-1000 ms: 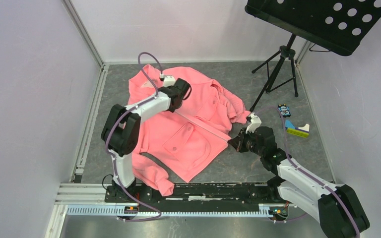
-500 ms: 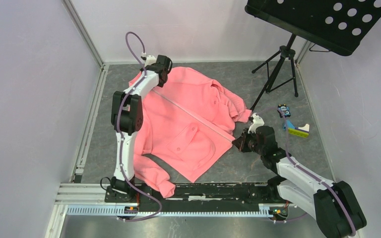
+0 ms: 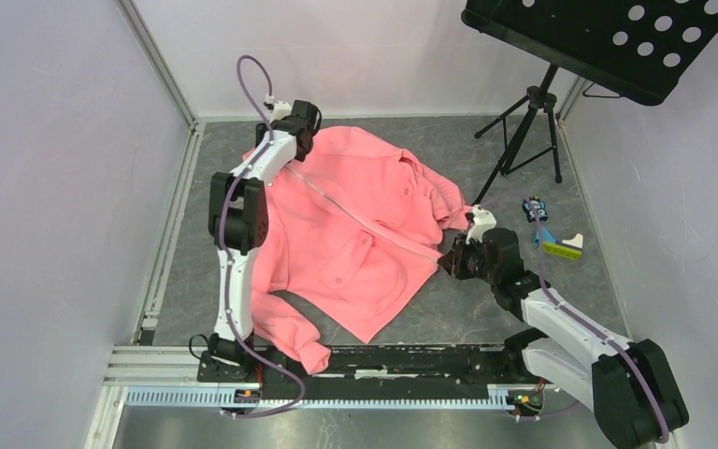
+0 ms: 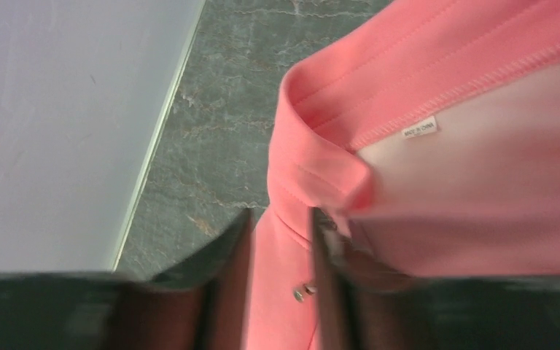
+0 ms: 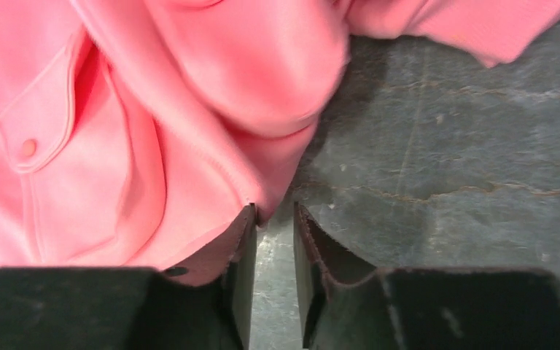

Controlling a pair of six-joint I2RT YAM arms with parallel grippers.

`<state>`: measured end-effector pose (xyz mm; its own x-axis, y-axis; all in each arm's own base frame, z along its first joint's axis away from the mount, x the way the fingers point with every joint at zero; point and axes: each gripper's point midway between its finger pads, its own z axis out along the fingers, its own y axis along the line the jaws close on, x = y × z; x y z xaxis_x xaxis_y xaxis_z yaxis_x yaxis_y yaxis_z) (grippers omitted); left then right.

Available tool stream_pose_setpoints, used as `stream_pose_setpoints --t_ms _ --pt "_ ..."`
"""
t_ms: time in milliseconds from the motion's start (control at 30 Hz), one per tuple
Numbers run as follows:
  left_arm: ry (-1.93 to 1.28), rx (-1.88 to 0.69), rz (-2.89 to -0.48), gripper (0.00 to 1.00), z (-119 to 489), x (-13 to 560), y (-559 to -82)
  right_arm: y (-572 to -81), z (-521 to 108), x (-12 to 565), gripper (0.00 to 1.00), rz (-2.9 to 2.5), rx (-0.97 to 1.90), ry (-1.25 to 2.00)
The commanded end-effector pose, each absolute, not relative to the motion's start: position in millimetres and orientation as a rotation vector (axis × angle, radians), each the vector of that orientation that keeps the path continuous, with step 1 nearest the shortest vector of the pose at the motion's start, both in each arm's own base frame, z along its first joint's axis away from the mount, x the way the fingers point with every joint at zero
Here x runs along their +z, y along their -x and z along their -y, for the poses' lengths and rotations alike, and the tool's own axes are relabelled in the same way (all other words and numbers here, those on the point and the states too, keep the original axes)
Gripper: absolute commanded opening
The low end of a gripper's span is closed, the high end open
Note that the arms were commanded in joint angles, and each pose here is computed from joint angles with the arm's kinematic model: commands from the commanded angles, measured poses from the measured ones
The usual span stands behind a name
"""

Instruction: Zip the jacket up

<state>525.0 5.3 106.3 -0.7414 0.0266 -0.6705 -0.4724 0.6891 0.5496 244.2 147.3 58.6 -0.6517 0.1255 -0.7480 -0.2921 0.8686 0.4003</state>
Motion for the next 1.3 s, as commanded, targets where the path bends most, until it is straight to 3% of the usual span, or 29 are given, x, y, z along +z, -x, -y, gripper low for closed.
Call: stream_pose_setpoints --t_ms 0,133,200,367,500,567,967,1267 --pt "0.633 0.594 -2.108 0.66 7 198 -503 -258 -129 75 0.40 -2.215 0.457 0.238" --pt "0.617 0.139 -2.119 0.99 51 224 -480 -258 -116 93 0.65 -2.193 0.368 0.261" --pt "0.597 -0.040 -2.150 1.00 69 228 -467 -258 -113 113 0.74 -2.163 0.342 0.290" --pt "0.447 -0.512 -2.200 1.00 123 234 -422 -254 -116 175 0.85 -2.029 0.368 0.356" --pt "0.177 -0.931 -2.043 1.00 173 284 -376 -252 -116 236 0.90 -1.861 0.368 0.388" --pt "0.046 -1.051 -1.931 1.00 184 315 -348 -251 -114 266 0.98 -1.768 0.356 0.394" --pt "-0.382 -0.906 -1.327 1.00 157 454 -201 -220 -100 389 0.98 -1.389 0.336 0.369" --pt "-0.415 -0.868 -1.141 1.00 147 494 -161 -196 -54 425 0.98 -1.280 0.190 0.201"
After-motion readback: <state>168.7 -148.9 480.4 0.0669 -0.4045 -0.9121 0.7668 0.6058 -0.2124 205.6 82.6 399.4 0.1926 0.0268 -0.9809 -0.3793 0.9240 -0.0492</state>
